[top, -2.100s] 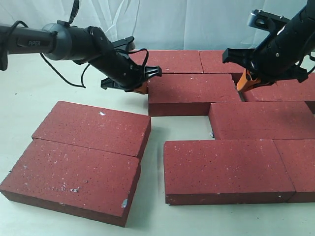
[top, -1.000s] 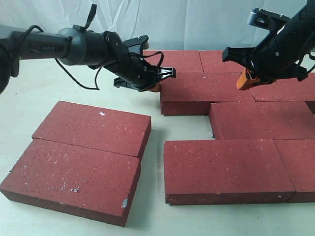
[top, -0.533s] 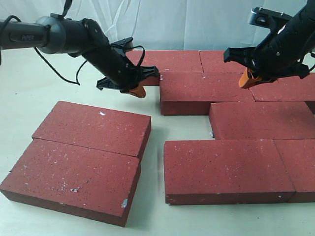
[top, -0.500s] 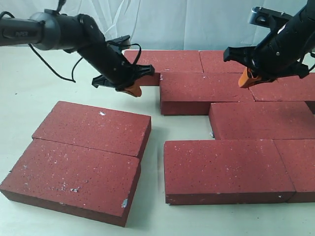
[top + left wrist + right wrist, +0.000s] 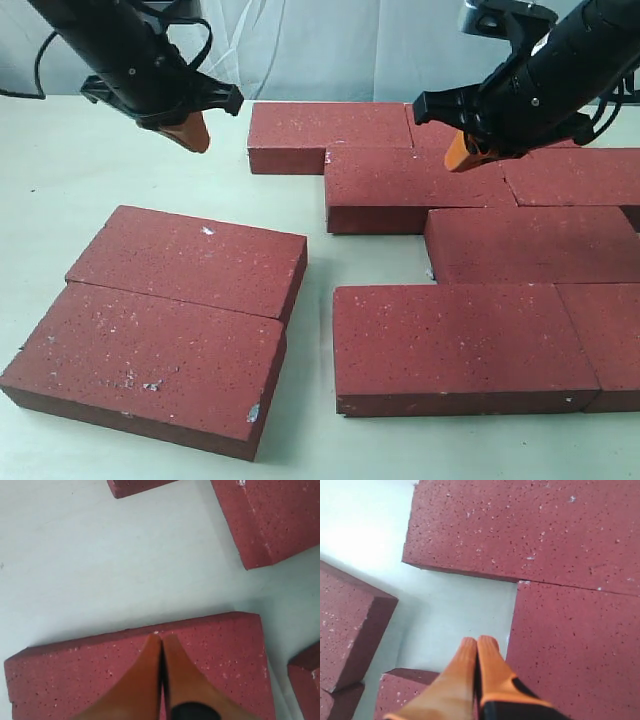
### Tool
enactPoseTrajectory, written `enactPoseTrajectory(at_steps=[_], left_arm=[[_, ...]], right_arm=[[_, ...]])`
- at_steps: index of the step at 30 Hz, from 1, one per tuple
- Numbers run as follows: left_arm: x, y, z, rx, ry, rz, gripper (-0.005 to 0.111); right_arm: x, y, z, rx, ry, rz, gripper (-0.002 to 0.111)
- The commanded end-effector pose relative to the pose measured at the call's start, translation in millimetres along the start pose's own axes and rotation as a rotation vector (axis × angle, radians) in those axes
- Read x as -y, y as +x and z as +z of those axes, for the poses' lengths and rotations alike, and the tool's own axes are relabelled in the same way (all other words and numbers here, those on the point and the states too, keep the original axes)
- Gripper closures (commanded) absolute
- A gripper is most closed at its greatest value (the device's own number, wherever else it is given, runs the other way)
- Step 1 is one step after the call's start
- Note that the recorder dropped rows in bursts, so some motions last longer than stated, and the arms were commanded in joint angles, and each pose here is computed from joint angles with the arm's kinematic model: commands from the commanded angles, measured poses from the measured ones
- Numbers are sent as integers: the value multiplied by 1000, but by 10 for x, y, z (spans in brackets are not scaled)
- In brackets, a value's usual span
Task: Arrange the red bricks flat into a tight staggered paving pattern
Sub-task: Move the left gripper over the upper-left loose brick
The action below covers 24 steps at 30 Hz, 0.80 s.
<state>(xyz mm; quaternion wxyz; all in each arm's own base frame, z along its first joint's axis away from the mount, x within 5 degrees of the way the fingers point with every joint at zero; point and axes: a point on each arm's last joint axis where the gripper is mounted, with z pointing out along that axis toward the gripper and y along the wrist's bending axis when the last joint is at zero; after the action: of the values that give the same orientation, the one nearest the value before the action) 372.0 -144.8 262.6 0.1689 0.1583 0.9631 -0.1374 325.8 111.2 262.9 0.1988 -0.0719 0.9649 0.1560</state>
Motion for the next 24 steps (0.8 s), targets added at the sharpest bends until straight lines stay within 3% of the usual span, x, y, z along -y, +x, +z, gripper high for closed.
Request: enactPoseTrajectory(at_steps=[1,16,24], left_arm=[[14,164,-219,64,-22,8,107],[-111,622,127,15,-58,-19,107],[-103,698,166,-27,-40,-42,107]], right_arm=[[-24,15,-141,22,4,-31,109],[-30,67,-95,13,-23,5,109],[-31,66,-95,13,-25,6,109]])
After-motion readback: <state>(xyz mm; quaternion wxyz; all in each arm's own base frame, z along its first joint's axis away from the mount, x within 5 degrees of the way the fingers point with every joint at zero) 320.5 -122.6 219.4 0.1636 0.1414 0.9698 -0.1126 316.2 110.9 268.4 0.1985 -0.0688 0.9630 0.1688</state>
